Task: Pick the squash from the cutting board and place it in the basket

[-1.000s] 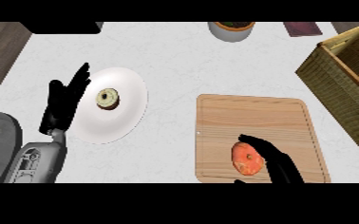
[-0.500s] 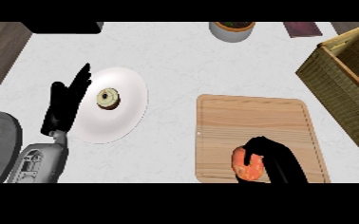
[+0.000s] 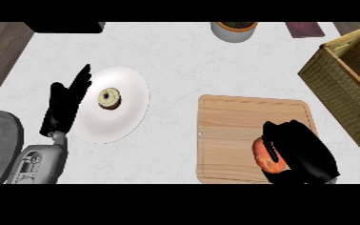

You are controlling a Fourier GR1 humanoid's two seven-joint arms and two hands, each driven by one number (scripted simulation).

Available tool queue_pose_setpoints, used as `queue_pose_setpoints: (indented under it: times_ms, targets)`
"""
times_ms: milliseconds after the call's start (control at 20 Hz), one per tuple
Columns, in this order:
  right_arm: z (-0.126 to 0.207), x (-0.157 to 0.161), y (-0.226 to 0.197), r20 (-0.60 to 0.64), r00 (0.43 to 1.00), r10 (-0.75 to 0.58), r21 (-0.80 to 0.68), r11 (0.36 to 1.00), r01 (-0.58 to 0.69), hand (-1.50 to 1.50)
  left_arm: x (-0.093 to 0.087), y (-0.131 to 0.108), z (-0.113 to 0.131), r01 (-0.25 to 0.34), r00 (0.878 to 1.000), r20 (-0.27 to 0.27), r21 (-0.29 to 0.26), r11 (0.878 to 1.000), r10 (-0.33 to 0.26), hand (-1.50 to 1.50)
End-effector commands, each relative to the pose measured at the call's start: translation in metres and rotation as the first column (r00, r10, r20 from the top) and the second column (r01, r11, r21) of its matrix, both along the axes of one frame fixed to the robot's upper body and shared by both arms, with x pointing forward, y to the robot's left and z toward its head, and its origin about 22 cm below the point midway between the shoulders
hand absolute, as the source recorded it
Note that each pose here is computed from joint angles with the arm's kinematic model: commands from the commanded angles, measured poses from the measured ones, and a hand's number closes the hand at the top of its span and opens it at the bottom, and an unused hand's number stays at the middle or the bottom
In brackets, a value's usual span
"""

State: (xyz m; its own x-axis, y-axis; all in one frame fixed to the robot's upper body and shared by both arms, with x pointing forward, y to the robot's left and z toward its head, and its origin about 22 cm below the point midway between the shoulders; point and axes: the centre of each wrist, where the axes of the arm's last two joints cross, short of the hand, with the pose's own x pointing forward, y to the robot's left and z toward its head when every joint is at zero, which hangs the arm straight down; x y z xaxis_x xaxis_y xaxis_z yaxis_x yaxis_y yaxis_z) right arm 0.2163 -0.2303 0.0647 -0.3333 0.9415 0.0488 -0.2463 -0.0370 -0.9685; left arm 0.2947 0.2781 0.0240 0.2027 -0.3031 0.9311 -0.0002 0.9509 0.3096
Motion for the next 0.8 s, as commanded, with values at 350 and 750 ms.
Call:
queue_pose_setpoints:
  times_ms: [350, 750]
  targets:
    - [0.093, -0.028, 0.006, 0.06, 0.998, 0.025, 0.432, 0.901, -0.048, 1.5, -0.005, -0.013, -0.009, -0.023, 1.0, -0.008, -0.005, 1.0, 0.023, 0.0]
    - [0.153, -0.051, 0.002, 0.158, 0.981, -0.113, 0.704, 0.709, -0.032, 1.5, 0.001, 0.01, -0.002, -0.038, 0.999, -0.017, 0.012, 0.999, 0.038, 0.0]
